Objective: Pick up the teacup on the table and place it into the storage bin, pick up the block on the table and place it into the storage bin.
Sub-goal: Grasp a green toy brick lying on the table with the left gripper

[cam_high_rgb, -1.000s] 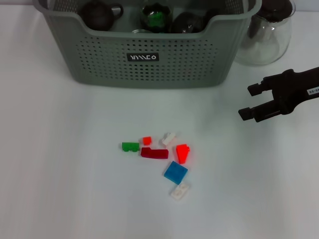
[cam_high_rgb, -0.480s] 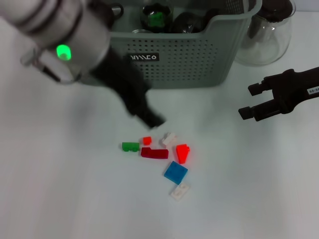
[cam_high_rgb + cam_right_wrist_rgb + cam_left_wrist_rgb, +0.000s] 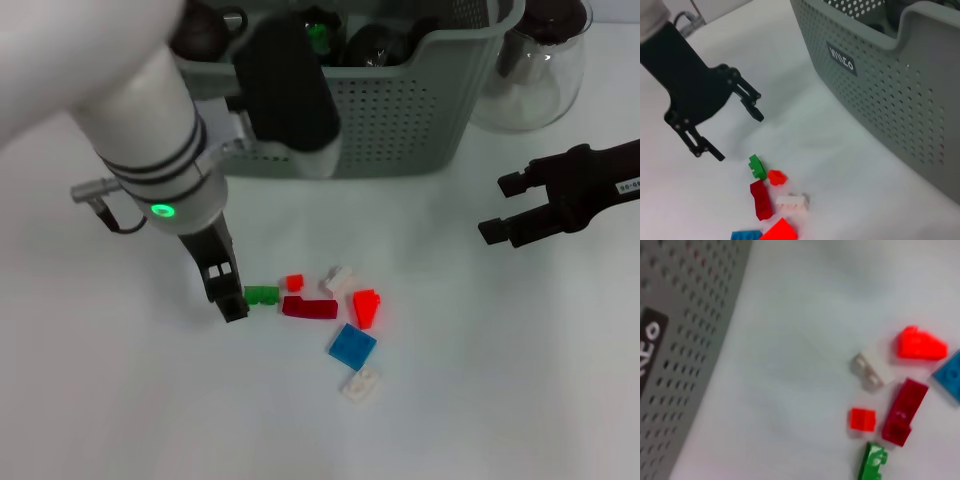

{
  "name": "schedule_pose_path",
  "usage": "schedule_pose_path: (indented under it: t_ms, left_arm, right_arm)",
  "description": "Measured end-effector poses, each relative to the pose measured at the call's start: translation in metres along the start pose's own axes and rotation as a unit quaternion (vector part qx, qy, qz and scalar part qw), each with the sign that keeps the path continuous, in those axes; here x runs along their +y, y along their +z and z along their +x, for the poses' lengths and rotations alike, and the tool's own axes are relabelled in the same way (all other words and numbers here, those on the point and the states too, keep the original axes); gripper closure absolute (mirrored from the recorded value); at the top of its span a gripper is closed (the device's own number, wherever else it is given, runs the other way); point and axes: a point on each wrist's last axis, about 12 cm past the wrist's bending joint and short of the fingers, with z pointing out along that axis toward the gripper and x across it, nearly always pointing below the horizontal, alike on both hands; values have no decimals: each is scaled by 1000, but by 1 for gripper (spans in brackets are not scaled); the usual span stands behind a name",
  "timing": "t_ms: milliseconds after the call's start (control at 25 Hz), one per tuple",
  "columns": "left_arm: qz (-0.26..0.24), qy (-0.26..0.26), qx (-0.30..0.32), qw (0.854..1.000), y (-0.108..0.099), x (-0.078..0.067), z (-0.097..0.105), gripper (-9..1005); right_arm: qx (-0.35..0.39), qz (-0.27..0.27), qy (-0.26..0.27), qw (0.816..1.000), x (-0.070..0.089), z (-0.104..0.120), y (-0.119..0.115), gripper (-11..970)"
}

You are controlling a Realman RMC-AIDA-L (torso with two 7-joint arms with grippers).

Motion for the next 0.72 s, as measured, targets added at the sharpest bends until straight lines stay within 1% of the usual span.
schedule_pose_path:
  t_ms: [160,440,720]
  left_arm:
    - [-11,14,-2,1000,7,-4,-6,168]
    - [-11,38,2,999,16,-11,-11,169]
    - [-6,43,5,999,26,-11,-12,279]
  right_arm:
    - [0,0,2,1000,0,2,0,50]
    - [0,-1,2,1000,1,2,1,50]
    - [-1,-2,1,1000,1,3,1,51]
